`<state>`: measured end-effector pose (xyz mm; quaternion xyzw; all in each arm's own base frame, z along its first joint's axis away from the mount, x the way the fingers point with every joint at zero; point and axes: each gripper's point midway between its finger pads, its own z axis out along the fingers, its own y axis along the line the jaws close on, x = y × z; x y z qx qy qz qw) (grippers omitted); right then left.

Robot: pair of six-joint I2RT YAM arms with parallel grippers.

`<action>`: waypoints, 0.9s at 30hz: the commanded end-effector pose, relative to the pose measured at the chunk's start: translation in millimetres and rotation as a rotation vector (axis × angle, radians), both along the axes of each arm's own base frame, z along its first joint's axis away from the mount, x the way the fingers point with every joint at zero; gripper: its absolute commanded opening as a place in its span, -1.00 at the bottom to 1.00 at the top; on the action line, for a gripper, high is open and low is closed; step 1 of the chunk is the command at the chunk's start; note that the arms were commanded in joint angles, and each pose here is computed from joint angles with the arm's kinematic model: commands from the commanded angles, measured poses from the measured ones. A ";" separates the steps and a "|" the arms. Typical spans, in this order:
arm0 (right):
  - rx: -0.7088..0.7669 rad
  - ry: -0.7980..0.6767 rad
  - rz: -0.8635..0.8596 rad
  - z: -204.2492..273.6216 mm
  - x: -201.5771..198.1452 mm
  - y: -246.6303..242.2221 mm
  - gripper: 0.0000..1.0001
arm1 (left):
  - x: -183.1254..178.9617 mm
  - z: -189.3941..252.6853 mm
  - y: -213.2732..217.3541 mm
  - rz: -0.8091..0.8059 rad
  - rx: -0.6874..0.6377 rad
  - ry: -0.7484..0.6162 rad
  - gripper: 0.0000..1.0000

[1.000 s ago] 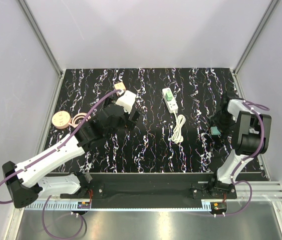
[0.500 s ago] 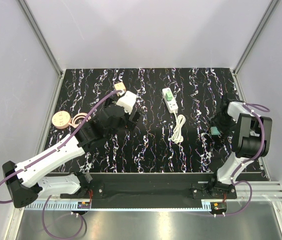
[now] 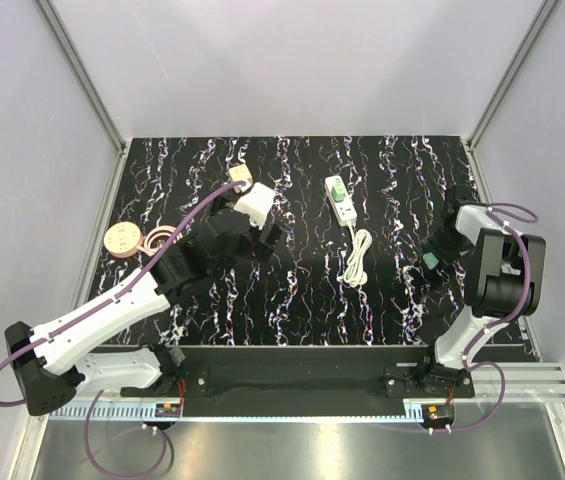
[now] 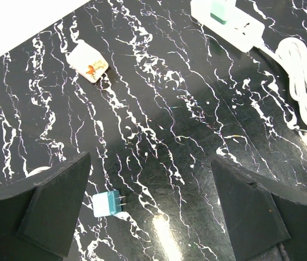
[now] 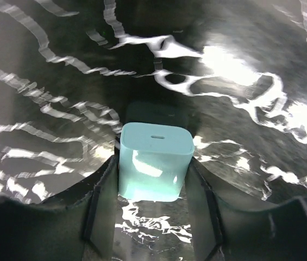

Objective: Insert the plug

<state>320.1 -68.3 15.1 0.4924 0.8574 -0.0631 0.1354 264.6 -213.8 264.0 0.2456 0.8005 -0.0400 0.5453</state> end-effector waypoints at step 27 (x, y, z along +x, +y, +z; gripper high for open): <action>0.786 -0.947 0.579 267.6 -23.7 283.5 -1.00 | -29.5 90.4 -66.2 -0.239 -0.625 -0.048 0.66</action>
